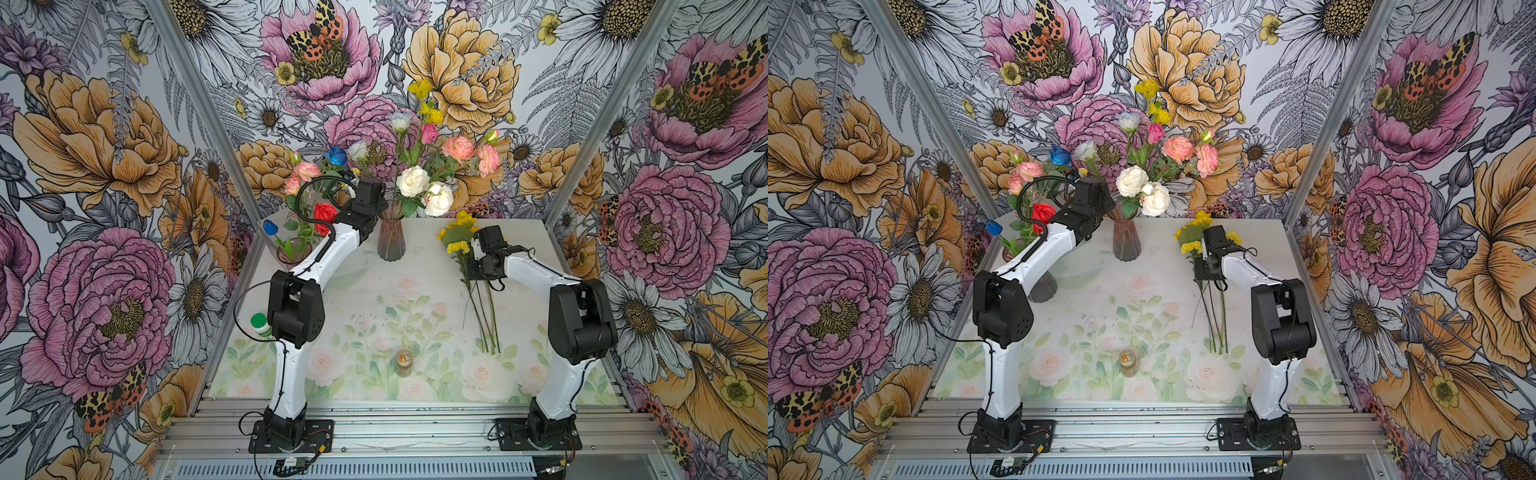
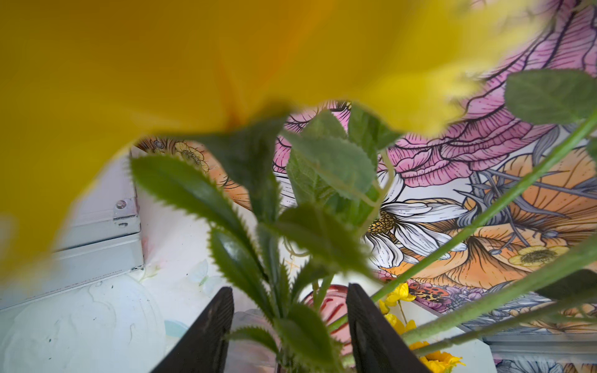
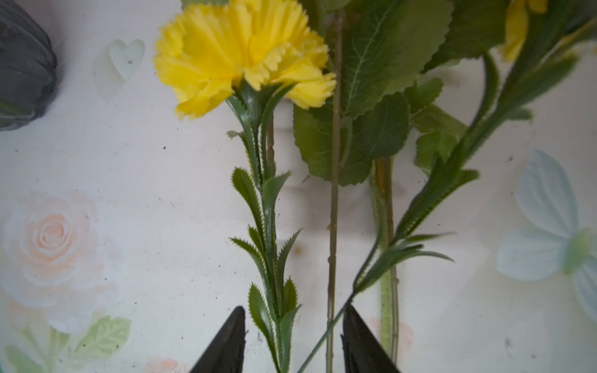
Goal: Pick out yellow flowers from the vase
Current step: Place the flower at the center of the board, then pick up the flower from the vase, then place the flower at the center of the board.
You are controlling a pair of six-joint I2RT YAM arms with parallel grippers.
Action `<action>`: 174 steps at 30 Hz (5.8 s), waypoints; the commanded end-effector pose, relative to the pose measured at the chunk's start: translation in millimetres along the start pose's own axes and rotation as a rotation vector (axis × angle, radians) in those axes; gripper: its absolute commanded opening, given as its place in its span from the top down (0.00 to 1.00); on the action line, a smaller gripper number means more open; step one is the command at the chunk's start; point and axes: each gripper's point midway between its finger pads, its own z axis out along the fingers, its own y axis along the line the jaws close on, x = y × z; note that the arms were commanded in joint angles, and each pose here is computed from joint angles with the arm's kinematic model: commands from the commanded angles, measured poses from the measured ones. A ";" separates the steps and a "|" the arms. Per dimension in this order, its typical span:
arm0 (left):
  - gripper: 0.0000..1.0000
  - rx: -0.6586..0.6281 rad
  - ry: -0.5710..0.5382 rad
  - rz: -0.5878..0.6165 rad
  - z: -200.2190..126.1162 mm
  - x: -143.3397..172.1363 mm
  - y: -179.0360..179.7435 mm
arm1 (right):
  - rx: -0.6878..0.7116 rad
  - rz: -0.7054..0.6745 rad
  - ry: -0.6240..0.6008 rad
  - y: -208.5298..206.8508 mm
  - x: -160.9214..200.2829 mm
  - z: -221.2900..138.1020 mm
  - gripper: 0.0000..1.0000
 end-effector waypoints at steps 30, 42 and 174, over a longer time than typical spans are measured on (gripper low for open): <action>1.00 -0.017 -0.049 0.092 -4.3 -19.8 2.6 | 0.003 0.001 -0.063 0.5 -15.5 -21.3 0.35; 1.00 0.033 -0.087 0.168 -31.8 -37.9 -20.4 | -0.018 0.001 -0.070 4.5 -15.9 -26.2 0.35; 0.01 0.381 0.174 0.259 -251.7 -7.9 -20.4 | -0.602 -0.481 -0.411 231.6 30.0 -155.9 1.00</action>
